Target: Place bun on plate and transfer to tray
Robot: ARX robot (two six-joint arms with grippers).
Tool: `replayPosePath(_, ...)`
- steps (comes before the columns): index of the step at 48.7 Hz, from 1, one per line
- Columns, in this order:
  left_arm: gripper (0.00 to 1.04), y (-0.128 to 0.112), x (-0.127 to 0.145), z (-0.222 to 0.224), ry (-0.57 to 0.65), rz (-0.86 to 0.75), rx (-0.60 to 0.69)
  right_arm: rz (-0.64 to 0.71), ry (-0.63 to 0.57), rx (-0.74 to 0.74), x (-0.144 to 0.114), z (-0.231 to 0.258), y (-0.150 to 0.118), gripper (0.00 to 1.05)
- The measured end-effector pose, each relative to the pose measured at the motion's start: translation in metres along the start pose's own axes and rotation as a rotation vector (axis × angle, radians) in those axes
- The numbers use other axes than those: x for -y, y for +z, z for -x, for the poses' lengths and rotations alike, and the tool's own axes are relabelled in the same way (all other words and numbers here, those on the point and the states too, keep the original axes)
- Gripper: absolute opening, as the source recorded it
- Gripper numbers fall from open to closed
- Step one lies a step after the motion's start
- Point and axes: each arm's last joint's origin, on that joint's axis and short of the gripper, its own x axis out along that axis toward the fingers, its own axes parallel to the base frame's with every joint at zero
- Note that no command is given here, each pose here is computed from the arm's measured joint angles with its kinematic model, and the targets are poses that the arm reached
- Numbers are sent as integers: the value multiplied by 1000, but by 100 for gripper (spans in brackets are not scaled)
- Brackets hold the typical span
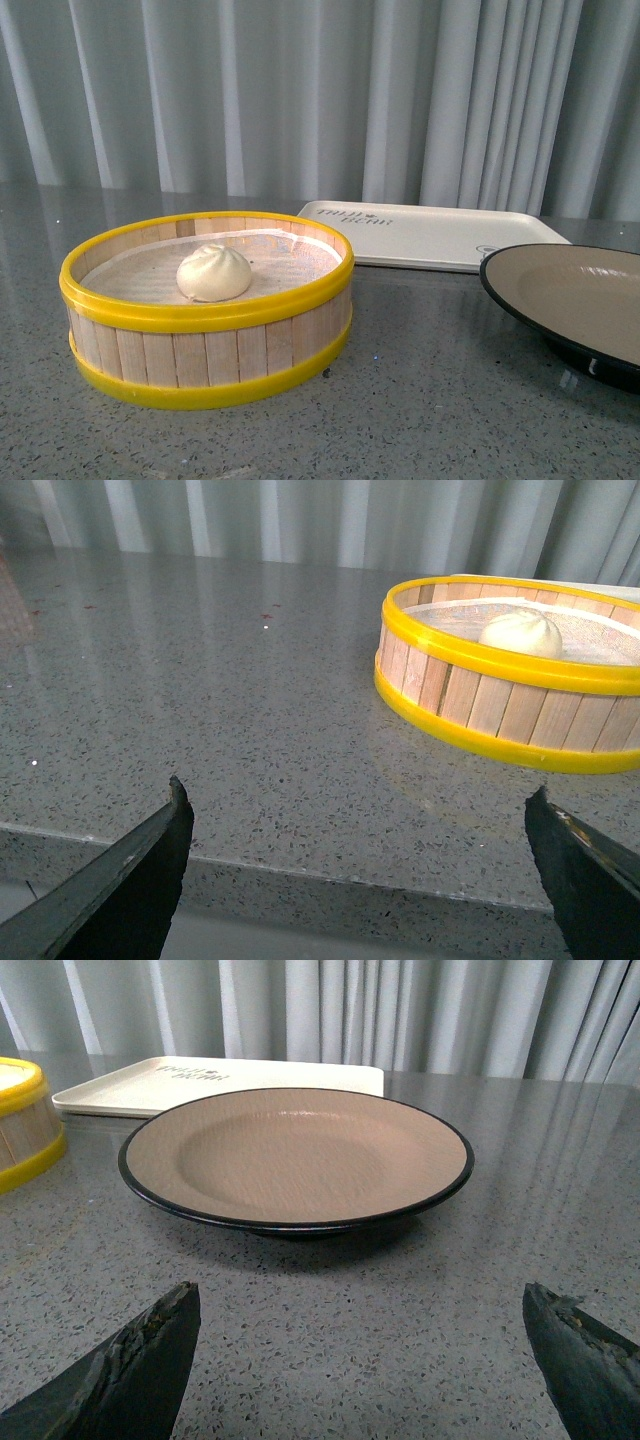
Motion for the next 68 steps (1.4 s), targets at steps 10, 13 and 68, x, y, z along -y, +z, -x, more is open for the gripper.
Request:
replayPosePath(10, 98, 0, 0, 0, 0, 0, 0, 0, 0, 0, 0, 0, 0, 96)
replayPosePath(13, 98, 0, 0, 0, 0, 0, 0, 0, 0, 0, 0, 0, 0, 96)
replayPosePath(68, 98, 35, -16, -38, 113, 218, 260, 0, 0, 0, 0, 0, 0, 96)
